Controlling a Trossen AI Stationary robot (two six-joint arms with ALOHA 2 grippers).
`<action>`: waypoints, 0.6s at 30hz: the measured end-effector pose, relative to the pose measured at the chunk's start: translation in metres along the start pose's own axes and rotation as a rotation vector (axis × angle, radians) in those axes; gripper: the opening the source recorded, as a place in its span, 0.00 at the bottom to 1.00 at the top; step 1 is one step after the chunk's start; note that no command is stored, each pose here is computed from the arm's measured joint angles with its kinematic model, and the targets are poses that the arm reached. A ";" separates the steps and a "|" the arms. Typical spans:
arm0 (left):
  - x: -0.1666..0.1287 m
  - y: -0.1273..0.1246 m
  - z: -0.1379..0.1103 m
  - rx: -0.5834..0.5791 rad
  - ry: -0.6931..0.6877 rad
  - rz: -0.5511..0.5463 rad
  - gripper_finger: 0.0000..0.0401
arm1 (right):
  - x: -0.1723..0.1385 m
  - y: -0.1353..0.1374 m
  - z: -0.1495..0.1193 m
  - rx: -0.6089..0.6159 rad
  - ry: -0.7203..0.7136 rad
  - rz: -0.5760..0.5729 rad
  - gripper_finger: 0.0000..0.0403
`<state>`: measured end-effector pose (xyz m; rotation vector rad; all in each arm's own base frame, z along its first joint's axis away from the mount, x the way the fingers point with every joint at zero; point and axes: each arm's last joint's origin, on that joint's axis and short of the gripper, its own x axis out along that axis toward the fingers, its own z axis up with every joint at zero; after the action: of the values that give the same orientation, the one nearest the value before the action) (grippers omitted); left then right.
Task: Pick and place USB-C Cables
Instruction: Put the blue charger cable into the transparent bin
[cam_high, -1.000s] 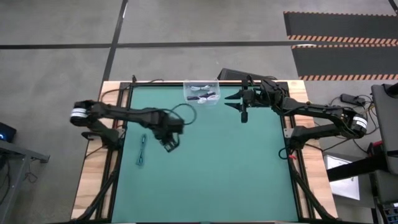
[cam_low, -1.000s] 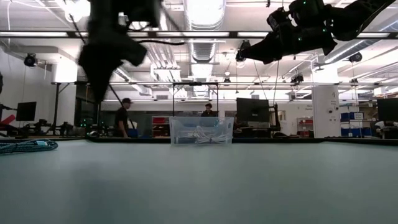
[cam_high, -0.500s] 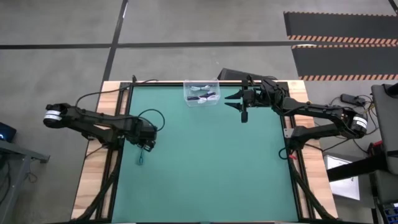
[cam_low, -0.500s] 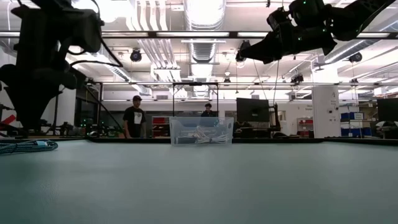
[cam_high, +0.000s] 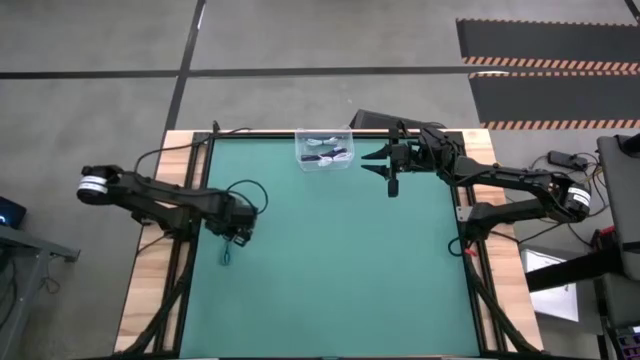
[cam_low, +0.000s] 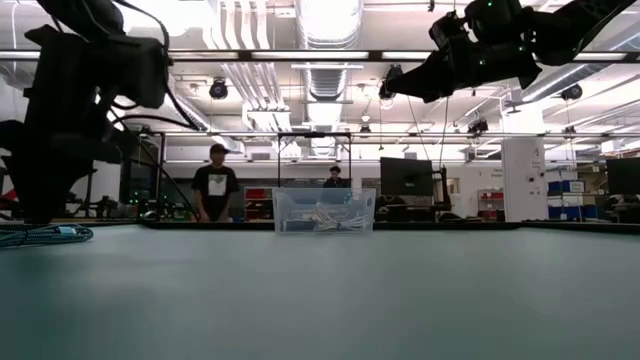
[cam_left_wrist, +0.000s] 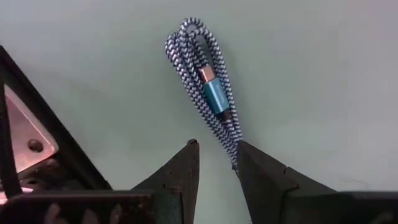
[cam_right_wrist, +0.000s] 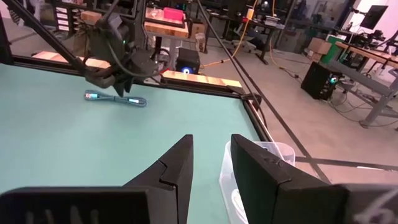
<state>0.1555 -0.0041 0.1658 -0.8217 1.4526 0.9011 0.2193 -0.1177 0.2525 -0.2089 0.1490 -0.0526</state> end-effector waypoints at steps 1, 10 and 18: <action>0.002 -0.001 0.000 0.000 0.005 0.009 0.23 | 0.000 0.000 0.000 0.000 0.000 0.000 0.25; 0.017 -0.011 0.005 0.033 0.037 0.056 0.23 | 0.000 0.000 0.000 0.000 0.001 0.000 0.25; 0.023 -0.016 0.007 0.062 0.032 0.044 0.21 | 0.000 0.000 0.000 0.000 0.000 0.000 0.25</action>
<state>0.1708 -0.0047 0.1416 -0.7637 1.5240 0.8745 0.2192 -0.1177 0.2525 -0.2087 0.1494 -0.0525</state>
